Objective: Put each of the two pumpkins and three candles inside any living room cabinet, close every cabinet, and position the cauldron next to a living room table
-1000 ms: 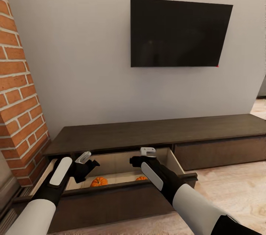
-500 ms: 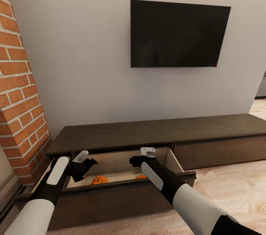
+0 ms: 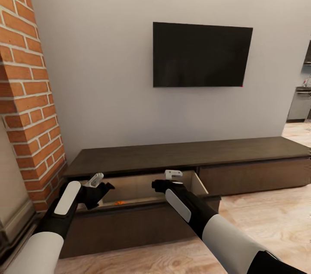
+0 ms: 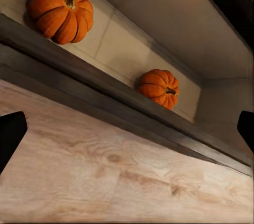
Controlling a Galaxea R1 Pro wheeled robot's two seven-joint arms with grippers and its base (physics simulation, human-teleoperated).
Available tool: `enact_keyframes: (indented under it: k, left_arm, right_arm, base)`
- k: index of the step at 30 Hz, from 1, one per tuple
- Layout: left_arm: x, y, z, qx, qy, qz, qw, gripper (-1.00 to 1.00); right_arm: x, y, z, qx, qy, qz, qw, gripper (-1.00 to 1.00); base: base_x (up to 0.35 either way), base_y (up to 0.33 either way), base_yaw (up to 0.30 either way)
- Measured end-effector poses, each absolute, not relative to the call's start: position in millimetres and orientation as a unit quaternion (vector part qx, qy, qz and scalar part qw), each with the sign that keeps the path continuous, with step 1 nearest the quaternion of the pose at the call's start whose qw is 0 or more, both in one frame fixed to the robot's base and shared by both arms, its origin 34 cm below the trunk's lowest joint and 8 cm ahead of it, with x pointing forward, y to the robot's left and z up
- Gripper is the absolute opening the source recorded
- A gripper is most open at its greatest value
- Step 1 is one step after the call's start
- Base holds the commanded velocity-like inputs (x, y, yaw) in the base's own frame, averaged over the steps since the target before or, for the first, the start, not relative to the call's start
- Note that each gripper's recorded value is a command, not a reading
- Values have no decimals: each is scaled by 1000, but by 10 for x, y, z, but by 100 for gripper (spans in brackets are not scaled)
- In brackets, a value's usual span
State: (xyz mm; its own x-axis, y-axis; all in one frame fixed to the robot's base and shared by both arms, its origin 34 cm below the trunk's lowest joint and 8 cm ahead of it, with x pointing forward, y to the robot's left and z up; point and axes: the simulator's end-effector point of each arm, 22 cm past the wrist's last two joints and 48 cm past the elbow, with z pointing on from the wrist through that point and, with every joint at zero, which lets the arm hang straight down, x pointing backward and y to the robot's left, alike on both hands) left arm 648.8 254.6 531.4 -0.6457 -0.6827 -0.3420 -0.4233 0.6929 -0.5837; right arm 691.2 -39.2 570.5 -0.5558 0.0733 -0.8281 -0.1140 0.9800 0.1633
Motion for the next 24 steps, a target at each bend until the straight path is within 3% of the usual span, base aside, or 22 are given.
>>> enact_keyframes:
  k: [24]
  left_arm:
    - [6624,2548,5888,-310,876,-232,286,100]
  right_arm:
    - [7076,-405,6303,-6,867,103,487,100]
  base:
    - [-342,0,0]
